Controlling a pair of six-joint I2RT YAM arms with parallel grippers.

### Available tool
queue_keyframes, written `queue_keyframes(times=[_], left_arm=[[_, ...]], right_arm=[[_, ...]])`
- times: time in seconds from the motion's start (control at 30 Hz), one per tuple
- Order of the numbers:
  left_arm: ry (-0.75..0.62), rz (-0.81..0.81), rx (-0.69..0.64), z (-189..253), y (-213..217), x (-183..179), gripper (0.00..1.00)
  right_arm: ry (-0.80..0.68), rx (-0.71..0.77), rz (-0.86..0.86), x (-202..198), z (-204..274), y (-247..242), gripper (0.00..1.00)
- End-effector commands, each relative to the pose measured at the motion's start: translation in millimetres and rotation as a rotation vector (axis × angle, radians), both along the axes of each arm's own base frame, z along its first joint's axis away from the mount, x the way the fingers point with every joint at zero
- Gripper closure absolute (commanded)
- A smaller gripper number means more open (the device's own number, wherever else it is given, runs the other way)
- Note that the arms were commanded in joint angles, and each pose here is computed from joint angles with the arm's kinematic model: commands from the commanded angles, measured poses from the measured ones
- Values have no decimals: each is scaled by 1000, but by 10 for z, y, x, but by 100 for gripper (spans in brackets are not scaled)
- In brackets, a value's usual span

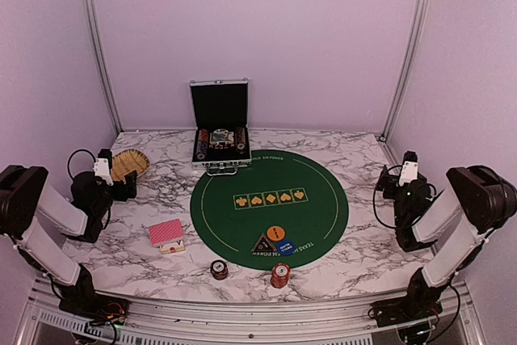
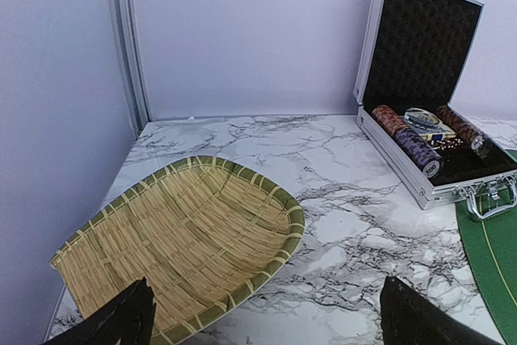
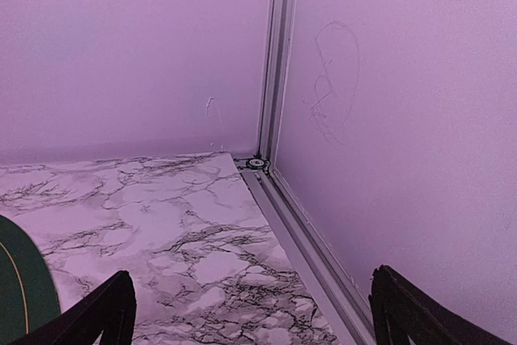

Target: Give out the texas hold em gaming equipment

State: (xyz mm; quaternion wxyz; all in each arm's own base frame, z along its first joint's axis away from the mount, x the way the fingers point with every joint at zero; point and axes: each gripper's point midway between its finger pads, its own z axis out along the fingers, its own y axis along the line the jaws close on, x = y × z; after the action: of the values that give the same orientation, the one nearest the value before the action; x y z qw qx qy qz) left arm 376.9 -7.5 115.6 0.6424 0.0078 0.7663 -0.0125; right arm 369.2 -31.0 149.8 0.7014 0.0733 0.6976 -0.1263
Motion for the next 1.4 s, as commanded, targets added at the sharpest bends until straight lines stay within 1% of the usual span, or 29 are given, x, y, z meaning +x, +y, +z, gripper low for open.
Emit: queue_keyframes(times=[0.0, 0.4, 0.43, 0.47, 0.6, 0.73, 0.83, 0.97, 1.0, 1.07, 1.17, 1.23, 1.3, 1.33, 1.37], left_arm=[[-48, 8, -2, 128, 23, 40, 1], [-54, 12, -2, 148, 30, 41, 1], [-50, 16, -2, 163, 36, 58, 1], [-42, 53, -3, 188, 100, 83, 1], [26, 28, 7, 220, 61, 177, 1], [53, -37, 32, 290, -40, 173, 1], [101, -68, 52, 334, -84, 172, 1], [132, -109, 65, 401, -144, 107, 1], [150, -121, 66, 398, -161, 103, 1], [240, -131, 66, 297, -171, 92, 1], [314, -149, 97, 311, -175, 118, 1], [345, -151, 119, 323, -163, 102, 1], [356, -155, 125, 360, -164, 89, 1], [359, -165, 123, 378, -179, 82, 1], [361, -177, 123, 402, -200, 74, 1]], right_arm=[[-14, -1, 12, 38, 48, 33, 1], [-18, -1, 15, 31, 57, 36, 1], [-18, 0, 13, 34, 58, 34, 1], [-17, 4, 10, 39, 55, 25, 1], [-20, 55, -78, -22, 41, -156, 1], [-31, 50, -78, -36, 63, -157, 1], [-44, 47, -72, -65, 86, -144, 1], [-54, 44, -61, -91, 110, -125, 1], [-57, 40, -55, -95, 118, -115, 1], [-57, 38, -51, -95, 123, -108, 1], [-56, 24, -34, -82, 140, -65, 1], [-38, -7, -14, -42, 161, 10, 1], [47, -7, -63, 84, 183, -27, 1], [89, 4, -82, 167, 237, -56, 1], [93, 6, -91, 271, 394, -72, 1]])
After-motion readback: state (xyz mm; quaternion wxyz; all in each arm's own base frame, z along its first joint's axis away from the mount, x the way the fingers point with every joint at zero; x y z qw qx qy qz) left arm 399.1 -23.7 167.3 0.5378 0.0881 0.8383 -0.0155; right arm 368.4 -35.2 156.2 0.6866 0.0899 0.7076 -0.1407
